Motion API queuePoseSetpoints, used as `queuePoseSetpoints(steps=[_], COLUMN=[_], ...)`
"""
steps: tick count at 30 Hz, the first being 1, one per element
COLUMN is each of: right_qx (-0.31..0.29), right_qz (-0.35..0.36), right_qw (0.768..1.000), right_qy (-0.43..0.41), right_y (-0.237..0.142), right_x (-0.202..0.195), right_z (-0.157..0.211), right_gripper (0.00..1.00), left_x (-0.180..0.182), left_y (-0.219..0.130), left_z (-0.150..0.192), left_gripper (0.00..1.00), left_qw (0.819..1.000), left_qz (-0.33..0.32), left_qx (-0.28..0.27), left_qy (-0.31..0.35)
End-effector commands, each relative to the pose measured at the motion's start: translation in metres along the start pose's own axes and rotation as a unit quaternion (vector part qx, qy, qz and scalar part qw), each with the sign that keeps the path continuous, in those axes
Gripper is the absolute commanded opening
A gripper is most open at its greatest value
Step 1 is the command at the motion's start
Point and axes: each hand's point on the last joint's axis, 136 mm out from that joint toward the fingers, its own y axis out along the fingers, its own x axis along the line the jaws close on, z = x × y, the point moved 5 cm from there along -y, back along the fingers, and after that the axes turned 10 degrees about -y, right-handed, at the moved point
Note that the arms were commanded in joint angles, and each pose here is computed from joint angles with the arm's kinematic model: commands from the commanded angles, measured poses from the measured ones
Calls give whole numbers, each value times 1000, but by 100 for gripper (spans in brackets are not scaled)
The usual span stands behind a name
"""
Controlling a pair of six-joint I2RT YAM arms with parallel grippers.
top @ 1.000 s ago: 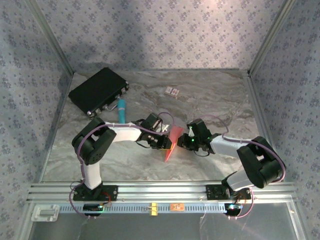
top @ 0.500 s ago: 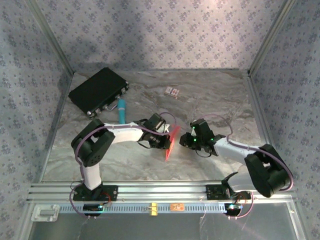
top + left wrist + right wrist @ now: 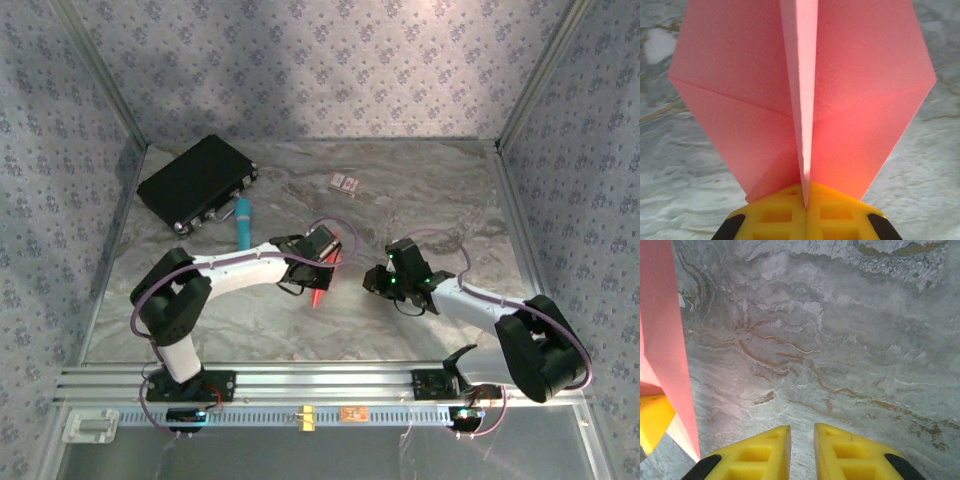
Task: Fold a paper plane with a square sheet of paper (pick it up from the middle)
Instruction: Move a paper plane to the center of the table.
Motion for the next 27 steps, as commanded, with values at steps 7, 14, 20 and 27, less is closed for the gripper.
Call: queuePoseSetpoints(steps=[7,14,20,27], right_qx=[6,11,0,-12], right_qz=[9,-16,-105,-153], right_qw=[1000,1000,994,988], right_qy=[5,3,4,4], right_y=[2,7,12,22], right_x=[-1,5,34,57], right_z=[2,2,-12,-31], right_gripper=[21,22,25,37], left_x=[6,4,-1,-2], left_y=[4,9,12,13], left_z=[0,2,5,6], left_gripper=[0,1,1,1], left_qw=[999,999,999,999], left_qz=[-45,-44,-26,-18], left_qx=[10,24,33,38], left_qy=[-16,-10,-13,-13])
